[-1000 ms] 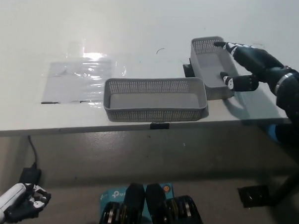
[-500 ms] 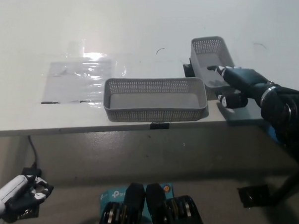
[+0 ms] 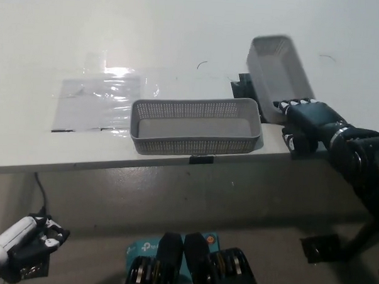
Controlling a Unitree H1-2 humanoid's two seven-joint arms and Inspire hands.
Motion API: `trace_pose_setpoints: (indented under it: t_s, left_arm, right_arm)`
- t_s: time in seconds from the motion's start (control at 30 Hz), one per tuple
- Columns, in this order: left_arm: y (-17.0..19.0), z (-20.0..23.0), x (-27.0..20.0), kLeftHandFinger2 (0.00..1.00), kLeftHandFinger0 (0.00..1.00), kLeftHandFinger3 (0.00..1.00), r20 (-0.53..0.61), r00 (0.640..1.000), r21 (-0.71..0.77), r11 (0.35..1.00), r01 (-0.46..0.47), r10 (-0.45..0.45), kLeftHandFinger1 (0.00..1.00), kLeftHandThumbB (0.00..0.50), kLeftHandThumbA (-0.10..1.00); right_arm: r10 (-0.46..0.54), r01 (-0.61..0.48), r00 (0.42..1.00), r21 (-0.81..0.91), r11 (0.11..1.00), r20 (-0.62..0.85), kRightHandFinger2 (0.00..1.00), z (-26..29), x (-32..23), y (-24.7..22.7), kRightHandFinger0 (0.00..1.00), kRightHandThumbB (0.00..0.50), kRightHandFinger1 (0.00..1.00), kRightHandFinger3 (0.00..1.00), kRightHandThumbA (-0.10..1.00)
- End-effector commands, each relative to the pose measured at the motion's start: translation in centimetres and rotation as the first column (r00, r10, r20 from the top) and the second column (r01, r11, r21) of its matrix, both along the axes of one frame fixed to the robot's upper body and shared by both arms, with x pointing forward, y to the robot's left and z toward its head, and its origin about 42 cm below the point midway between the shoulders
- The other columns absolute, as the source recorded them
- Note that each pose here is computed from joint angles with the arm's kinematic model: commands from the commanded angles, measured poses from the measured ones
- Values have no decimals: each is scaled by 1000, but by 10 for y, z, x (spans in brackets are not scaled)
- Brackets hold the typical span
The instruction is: The robot uses its right hand to pick up the grey box kept on the middle on the desk and place it on top of another box next to it in a right angle
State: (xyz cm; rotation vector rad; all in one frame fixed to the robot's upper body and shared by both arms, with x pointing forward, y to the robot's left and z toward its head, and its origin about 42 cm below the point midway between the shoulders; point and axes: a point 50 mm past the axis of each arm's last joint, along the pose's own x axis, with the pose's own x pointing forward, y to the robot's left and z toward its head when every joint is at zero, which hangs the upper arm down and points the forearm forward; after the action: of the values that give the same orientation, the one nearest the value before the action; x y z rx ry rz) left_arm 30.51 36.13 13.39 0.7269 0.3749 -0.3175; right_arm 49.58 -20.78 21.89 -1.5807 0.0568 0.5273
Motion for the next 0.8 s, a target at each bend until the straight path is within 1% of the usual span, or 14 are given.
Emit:
trace_pose_setpoints:
  t_s: [0.0,0.03,0.1,0.13,0.17,0.2,0.23,0.33,0.37,0.4,0.47,0.5,0.67,0.77]
  left_arm:
    - [10,18,4,228,184,572,22,1000,31,1000,4,-5,130,92,613]
    - [10,17,4,232,194,570,20,1000,32,999,3,-4,132,92,615]
    - [10,17,4,229,191,571,25,1000,33,999,8,-9,127,94,616]
    - [9,18,4,220,177,568,20,1000,34,999,8,-8,120,92,621]
    - [9,18,4,218,171,566,17,1000,35,999,7,-8,118,92,623]
    - [9,19,4,218,168,567,16,1000,47,999,6,-7,118,92,623]
    - [7,19,2,228,160,573,12,1000,42,999,6,-7,122,80,613]
    - [6,19,2,231,159,575,11,1000,38,999,6,-6,122,79,607]
    - [8,17,2,220,150,563,10,1000,31,999,6,-6,109,94,606]
    - [8,17,1,229,157,559,10,1000,31,999,6,-7,116,102,611]
    - [8,16,2,231,155,564,10,1000,29,1000,11,-11,112,118,633]
    - [8,16,2,245,164,575,7,1000,37,999,19,-20,124,110,636]
    - [9,14,2,247,181,553,3,1000,18,1000,11,-11,119,122,581]
    - [10,12,-1,246,179,560,-3,1000,26,1000,15,-14,121,121,576]
  right_arm:
    - [76,-64,995,-179,982,58,881,-4,4,4,587,192,751,1000,23]
    - [104,-83,991,-206,975,90,487,-7,3,6,103,88,270,1000,-99]
    - [180,-130,970,-272,953,166,315,-9,3,8,1,4,107,1000,-100]
    - [243,-159,930,-294,942,276,214,-8,2,8,0,0,62,617,26]
    - [265,-167,913,-307,937,311,280,-7,2,9,0,0,89,451,217]
    - [287,-178,892,-314,933,349,404,-6,2,9,0,0,163,245,167]
    - [304,-179,879,-336,925,368,492,-3,2,10,0,0,222,187,120]
    - [312,-178,870,-347,921,383,579,-2,3,12,0,0,294,192,78]
    - [352,-200,817,-348,916,456,521,2,5,15,0,57,250,158,-93]
    - [352,-199,813,-348,916,463,503,4,5,16,0,59,219,226,-100]
    - [354,-201,808,-346,917,471,509,6,6,16,0,153,201,361,-100]
    - [345,-216,784,-294,931,516,459,9,6,15,0,300,185,356,-100]
    - [336,-252,766,-225,941,549,353,12,7,11,0,402,99,297,-100]
    - [318,-286,771,-147,947,551,342,8,4,10,0,401,77,274,-100]
